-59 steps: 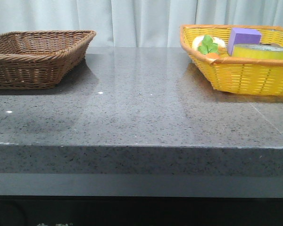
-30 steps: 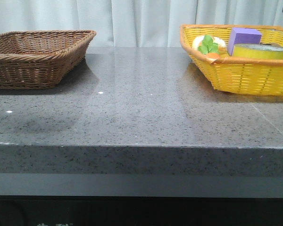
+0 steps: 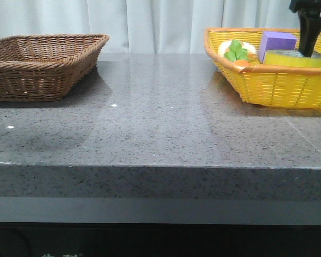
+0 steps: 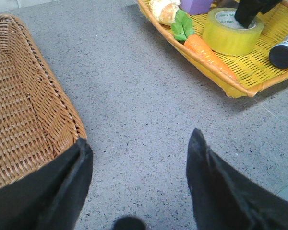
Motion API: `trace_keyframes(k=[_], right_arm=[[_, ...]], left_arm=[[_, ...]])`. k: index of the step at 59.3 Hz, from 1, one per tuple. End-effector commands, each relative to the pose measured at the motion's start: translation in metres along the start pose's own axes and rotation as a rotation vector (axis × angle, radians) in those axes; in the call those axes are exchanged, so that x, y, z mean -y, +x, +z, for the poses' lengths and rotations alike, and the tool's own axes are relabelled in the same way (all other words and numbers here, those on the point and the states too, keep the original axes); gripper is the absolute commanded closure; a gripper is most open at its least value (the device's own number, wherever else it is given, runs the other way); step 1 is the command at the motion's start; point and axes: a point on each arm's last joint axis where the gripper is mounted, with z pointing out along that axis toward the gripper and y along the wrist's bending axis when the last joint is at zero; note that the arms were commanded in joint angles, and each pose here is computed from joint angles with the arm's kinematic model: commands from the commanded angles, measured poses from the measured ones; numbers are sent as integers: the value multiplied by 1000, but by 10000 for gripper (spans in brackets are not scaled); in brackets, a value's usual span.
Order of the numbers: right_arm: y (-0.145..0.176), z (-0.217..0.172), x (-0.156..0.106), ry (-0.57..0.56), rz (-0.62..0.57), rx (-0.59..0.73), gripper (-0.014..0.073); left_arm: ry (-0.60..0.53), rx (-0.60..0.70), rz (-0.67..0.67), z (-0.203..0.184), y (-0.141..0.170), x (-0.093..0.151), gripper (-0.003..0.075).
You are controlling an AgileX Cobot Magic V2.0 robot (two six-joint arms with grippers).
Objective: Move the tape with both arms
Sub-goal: 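Grasp the clear yellow tape roll with the right gripper and lift, then carry the tape roll with the right gripper toward the table center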
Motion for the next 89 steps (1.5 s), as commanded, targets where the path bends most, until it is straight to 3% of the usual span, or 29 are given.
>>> trace_keyframes(k=[1, 8, 19, 23, 43, 60, 72, 89], right_arm=[[-10, -23, 2, -13, -3, 110, 35], [-9, -10, 3, -15, -1, 77, 98], [-9, -8, 3, -15, -1, 73, 408], [-9, -10, 3, -15, -2, 75, 458], [-7, -39, 1, -15, -6, 128, 470], [1, -102, -8, -36, -23, 258, 470], [10, -136, -50, -97, -127, 349, 470], [36, -134, -156, -237, -407, 328, 470]], left_arm=[[7, 121, -6, -8, -19, 2, 302], [7, 120, -6, -8, -18, 2, 302], [8, 113, -6, -8, -18, 2, 302], [8, 113, -6, -8, -18, 2, 302], [8, 113, -6, -8, -18, 2, 302], [8, 113, -6, -8, -18, 2, 302], [8, 113, -6, -8, -18, 2, 302], [8, 113, -6, -8, -18, 2, 302]])
